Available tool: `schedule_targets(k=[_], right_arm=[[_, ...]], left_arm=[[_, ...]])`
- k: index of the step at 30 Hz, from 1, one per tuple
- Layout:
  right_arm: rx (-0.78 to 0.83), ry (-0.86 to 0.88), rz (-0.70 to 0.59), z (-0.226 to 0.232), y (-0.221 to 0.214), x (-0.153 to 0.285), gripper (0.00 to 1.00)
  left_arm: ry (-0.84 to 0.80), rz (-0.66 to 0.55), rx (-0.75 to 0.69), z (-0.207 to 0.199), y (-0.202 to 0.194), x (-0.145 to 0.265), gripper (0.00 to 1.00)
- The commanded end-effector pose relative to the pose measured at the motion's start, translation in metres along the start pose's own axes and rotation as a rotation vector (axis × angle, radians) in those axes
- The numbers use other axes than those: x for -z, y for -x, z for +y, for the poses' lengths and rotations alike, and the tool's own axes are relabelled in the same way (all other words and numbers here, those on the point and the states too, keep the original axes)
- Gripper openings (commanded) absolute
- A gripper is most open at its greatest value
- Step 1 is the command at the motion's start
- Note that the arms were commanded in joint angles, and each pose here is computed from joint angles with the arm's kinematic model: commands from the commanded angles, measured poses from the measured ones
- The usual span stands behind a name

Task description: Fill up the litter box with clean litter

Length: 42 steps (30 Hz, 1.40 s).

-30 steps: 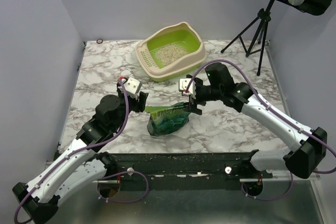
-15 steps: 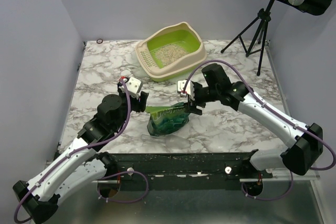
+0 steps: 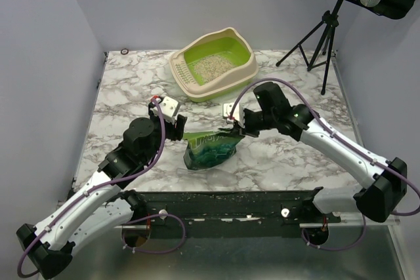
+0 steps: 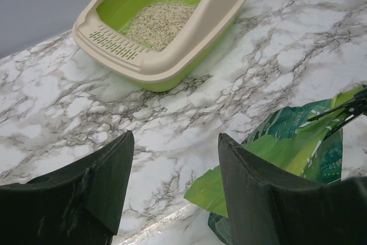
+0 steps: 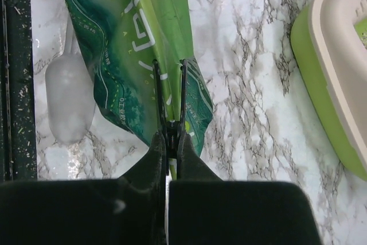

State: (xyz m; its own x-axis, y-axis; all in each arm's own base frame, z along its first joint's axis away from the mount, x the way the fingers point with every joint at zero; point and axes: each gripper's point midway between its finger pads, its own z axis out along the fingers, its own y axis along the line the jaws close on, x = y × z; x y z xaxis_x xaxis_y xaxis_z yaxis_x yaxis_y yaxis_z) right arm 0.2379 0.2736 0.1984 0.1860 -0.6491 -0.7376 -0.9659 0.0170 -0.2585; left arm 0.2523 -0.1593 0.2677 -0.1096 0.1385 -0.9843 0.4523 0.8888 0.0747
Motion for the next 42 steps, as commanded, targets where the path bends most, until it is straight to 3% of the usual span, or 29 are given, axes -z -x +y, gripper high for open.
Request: schedule_targets(k=[1,10,14,17,21,26,31,39,42], right_arm=[[-0.011,-0.145,-0.006,-0.01,0.008,0.031,0.0],[-0.11,-0.639,0.054,-0.063,0.009,0.116,0.0],[-0.301,-0.911,0.061,-0.096,-0.003,0.144,0.0],[-0.552,-1.077,0.044,-0.118,-0.027,0.161,0.01],[-0.879,-1.118,0.085,-0.126,-0.082,0.152,0.01],[-1.143,-1.062,0.136,-0.118,-0.14,0.116,0.01],[-1.301,-1.017,0.134,-0.113,-0.18,0.089,0.01],[-1.457,-1.014,0.243,-0.106,-0.239,0.06,0.01],[-1.488,-1.007,0.273,-0.105,-0.25,0.053,0.09]], left_arm=[[0.006,0.011,-0.011,-0.001,-0.006,-0.001,0.69],[-0.003,0.006,-0.012,-0.004,-0.004,0.001,0.69],[0.001,0.003,-0.011,-0.003,-0.003,0.002,0.69],[0.004,-0.008,-0.009,-0.002,0.0,0.004,0.69],[0.026,-0.016,-0.007,0.002,0.001,0.006,0.68],[0.084,-0.023,-0.004,0.012,0.001,0.009,0.68],[0.101,-0.023,0.01,0.014,0.001,0.009,0.69],[0.096,-0.007,-0.007,0.013,-0.002,0.007,0.7],[0.096,0.005,-0.012,0.012,-0.005,0.006,0.7]])
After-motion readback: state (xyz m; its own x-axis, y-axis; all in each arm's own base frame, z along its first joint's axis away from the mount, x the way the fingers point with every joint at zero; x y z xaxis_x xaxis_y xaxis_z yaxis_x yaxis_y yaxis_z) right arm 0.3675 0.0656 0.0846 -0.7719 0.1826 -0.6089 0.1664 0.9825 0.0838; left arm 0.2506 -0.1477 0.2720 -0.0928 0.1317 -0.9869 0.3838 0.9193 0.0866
